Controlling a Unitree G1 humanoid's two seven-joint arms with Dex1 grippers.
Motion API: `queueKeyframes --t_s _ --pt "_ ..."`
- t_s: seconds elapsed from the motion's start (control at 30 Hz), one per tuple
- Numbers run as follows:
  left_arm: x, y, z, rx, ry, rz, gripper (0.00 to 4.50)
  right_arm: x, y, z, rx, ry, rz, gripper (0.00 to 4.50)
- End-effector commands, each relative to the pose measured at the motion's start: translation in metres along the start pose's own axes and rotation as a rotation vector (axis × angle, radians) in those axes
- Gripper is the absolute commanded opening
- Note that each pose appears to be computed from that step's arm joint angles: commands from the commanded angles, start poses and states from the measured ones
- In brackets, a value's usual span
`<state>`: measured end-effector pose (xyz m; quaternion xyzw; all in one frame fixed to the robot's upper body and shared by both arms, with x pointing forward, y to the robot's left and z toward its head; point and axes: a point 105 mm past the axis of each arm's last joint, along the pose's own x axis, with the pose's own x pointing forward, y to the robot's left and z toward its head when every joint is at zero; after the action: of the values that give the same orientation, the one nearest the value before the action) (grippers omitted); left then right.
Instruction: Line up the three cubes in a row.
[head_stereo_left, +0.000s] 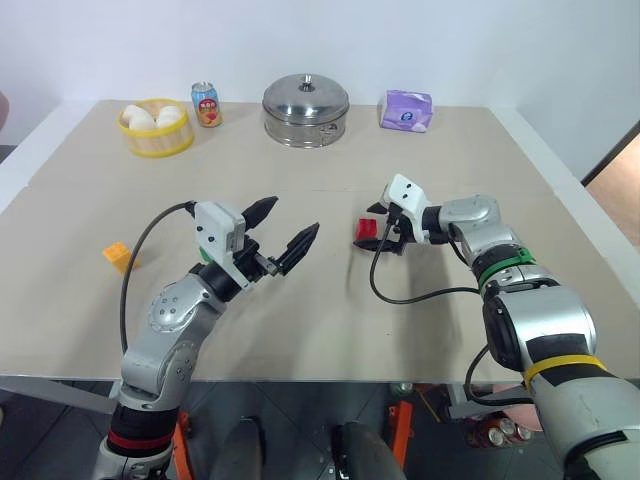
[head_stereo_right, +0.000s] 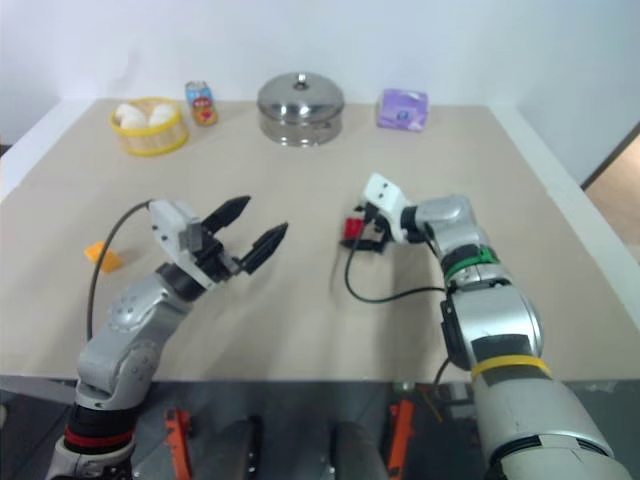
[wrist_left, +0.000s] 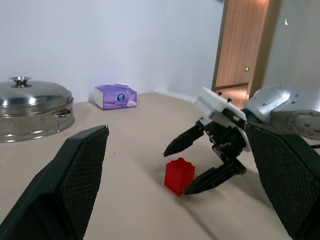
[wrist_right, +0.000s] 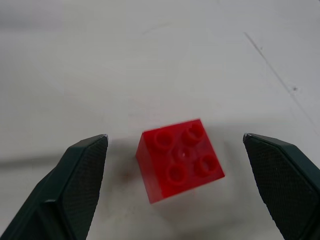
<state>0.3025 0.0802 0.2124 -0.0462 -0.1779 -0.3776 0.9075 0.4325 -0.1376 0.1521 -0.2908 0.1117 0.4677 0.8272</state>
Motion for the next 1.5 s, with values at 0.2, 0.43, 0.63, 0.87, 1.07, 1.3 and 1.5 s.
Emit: queueKeyframes --t_s 0.2,0.43,0.63,0.87,1.07,1.3,1.5 --pt "0.003 -0.005 0.012 0.022 -0.045 -0.008 4.5 0.001 -0.002 0.003 0.033 -0.026 -0.02 2.28" --pt "0.002 -0.007 0.01 0.022 -0.041 -0.015 4.5 -0.002 -0.002 0.006 0.042 -0.047 0.001 1.26" --pt "-0.022 -0.009 0.008 0.103 0.057 -0.162 4.5 -0.023 0.005 0.035 0.026 -0.193 0.188 1.26" --pt "-0.053 -0.016 0.003 0.165 0.196 -0.366 4.5 -0.052 0.057 0.048 -0.123 -0.246 0.505 1.26" --pt "-0.073 -0.02 -0.01 0.167 0.306 -0.52 4.5 -0.068 0.094 0.032 -0.137 -0.18 0.612 1.26" --pt "-0.072 -0.012 -0.012 0.165 0.329 -0.555 4.5 -0.064 0.105 0.02 -0.091 -0.161 0.623 1.26" --pt "-0.069 -0.01 -0.013 0.166 0.331 -0.558 4.5 -0.054 0.109 0.004 -0.077 -0.161 0.591 1.26"
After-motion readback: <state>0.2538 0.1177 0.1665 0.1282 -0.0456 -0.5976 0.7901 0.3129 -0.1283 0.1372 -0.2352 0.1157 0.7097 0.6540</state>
